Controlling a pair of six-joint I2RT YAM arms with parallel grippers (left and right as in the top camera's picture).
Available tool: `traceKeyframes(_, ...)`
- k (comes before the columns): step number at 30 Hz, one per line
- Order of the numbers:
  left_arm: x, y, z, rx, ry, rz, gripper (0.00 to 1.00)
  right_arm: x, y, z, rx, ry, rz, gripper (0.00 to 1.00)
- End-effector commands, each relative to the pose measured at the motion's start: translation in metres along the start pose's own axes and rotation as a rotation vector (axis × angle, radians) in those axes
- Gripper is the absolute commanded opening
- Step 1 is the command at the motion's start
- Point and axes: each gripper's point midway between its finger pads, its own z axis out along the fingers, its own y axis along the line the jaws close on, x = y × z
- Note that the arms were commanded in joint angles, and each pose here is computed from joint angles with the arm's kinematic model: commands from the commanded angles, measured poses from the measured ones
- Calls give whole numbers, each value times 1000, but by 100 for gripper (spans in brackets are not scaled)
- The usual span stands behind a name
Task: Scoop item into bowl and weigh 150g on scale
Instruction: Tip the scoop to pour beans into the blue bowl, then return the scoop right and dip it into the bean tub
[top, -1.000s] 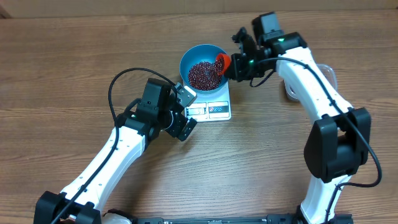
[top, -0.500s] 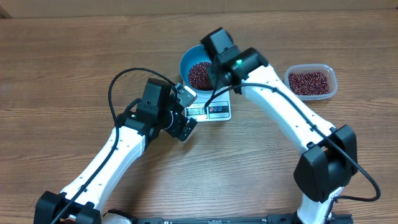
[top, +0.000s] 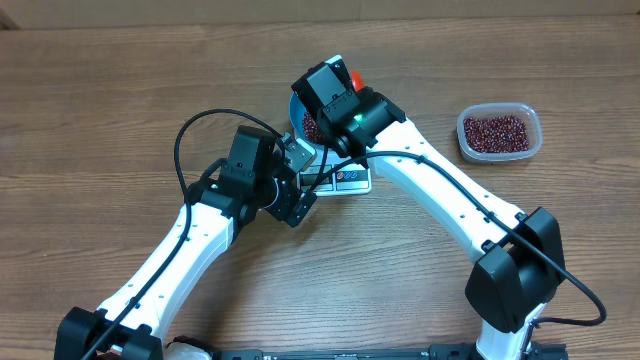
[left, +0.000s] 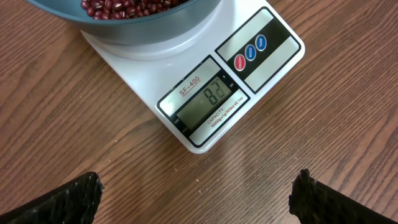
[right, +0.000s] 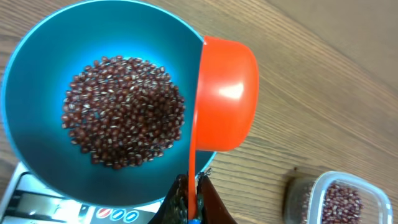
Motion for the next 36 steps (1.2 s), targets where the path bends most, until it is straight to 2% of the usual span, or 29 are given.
traceKeyframes(1, 5, -3, 4, 15, 12, -9, 100, -23, -5, -30, -67, -86, 56, 4)
traceKeyframes(7, 5, -3, 4, 15, 12, -9, 100, -30, -22, -62, -163, -130, 157, 4)
traceKeyframes(12, 5, -3, 4, 15, 12, -9, 99, -31, -46, -93, -373, -158, 252, 4)
traceKeyframes(15, 5, -3, 4, 15, 12, -9, 100, -19, -71, -111, -556, -133, 339, 4)
traceKeyframes(19, 5, -3, 4, 15, 12, -9, 100, 15, -108, -108, -656, -15, 480, 4)
traceKeyframes(23, 5, -3, 4, 15, 12, -9, 100, 60, -146, -99, -639, 136, 632, 4)
traceKeyframes(28, 5, -3, 4, 15, 12, -9, 100, 99, -174, -98, -604, 246, 722, 4)
traceKeyframes(36, 5, -3, 4, 15, 12, -9, 100, 109, -206, -88, -526, 218, 767, 4)
